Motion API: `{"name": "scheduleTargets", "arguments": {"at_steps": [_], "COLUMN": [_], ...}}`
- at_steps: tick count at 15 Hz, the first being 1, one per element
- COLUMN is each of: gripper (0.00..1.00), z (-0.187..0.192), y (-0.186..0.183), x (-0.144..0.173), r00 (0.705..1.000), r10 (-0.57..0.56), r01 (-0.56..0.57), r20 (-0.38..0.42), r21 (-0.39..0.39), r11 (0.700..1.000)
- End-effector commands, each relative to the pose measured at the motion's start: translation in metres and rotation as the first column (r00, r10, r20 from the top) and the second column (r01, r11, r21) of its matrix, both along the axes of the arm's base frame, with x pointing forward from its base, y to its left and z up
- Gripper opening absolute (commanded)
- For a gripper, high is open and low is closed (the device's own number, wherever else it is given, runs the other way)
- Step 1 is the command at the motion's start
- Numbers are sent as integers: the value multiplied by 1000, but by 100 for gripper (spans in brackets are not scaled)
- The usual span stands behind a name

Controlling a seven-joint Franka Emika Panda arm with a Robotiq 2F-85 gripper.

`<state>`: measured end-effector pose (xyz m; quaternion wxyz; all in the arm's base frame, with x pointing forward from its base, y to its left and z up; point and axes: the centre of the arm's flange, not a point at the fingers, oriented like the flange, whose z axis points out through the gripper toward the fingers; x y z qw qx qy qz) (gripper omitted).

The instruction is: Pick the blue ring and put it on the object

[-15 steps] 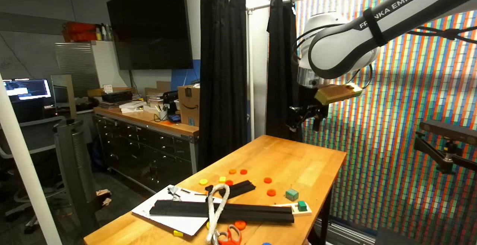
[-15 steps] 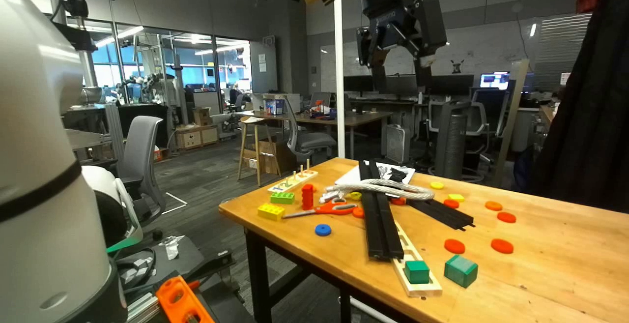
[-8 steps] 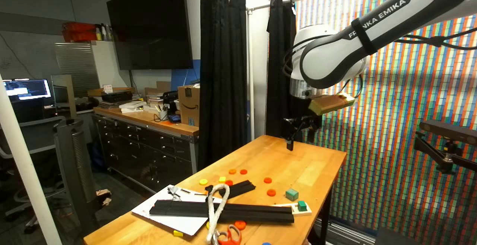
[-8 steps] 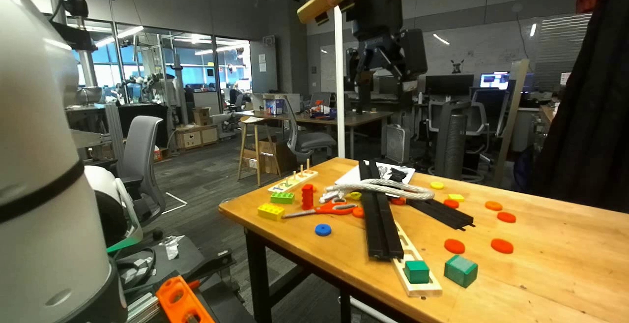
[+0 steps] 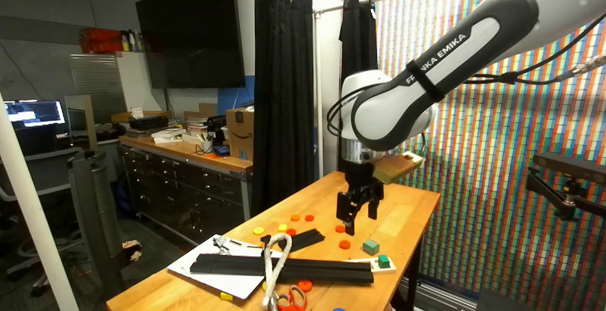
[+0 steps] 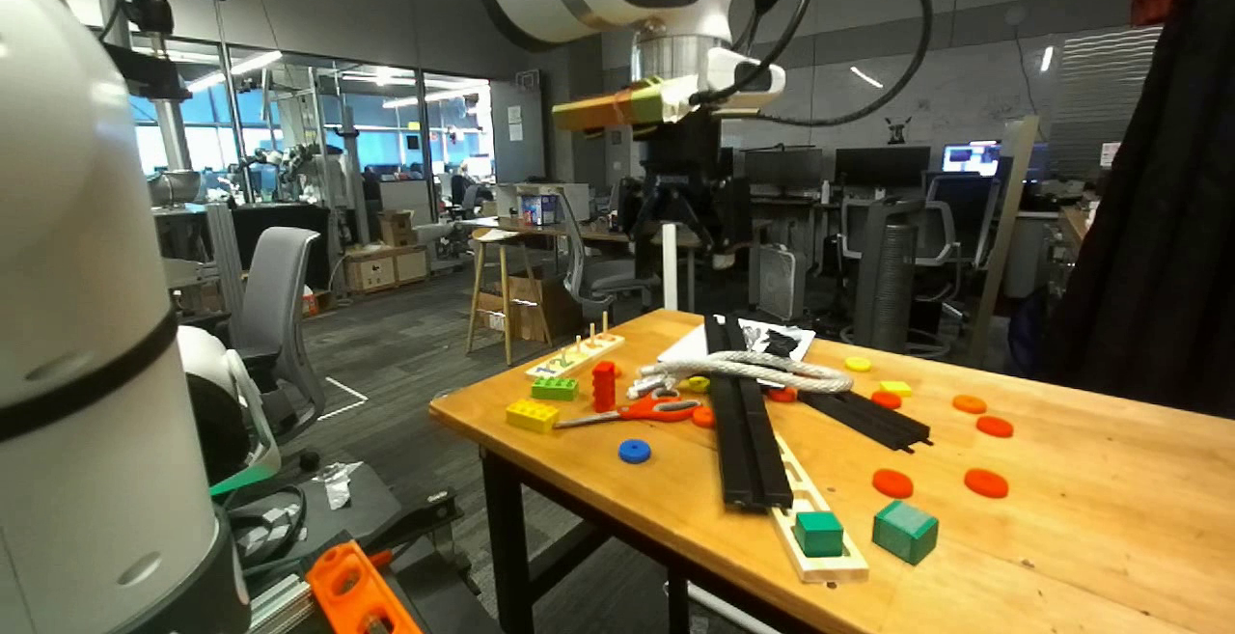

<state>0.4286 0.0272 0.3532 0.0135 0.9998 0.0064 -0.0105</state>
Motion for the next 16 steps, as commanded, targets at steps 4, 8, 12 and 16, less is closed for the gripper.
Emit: {"name": "scheduleTargets", "arguments": {"at_steps": [4, 8, 12, 16], "gripper": [100, 100, 100, 100], "z": [-80, -117, -144, -160], "y": [37, 41, 40, 49], "x": [14, 12, 13, 9], "r00": [988, 985, 982, 977], "r10": [153, 170, 188, 213], "r01": [-153, -170, -188, -214], "r20": [-1, 15, 23, 25], "r21": [9, 23, 44, 40], "r11": [988, 985, 981, 976]}}
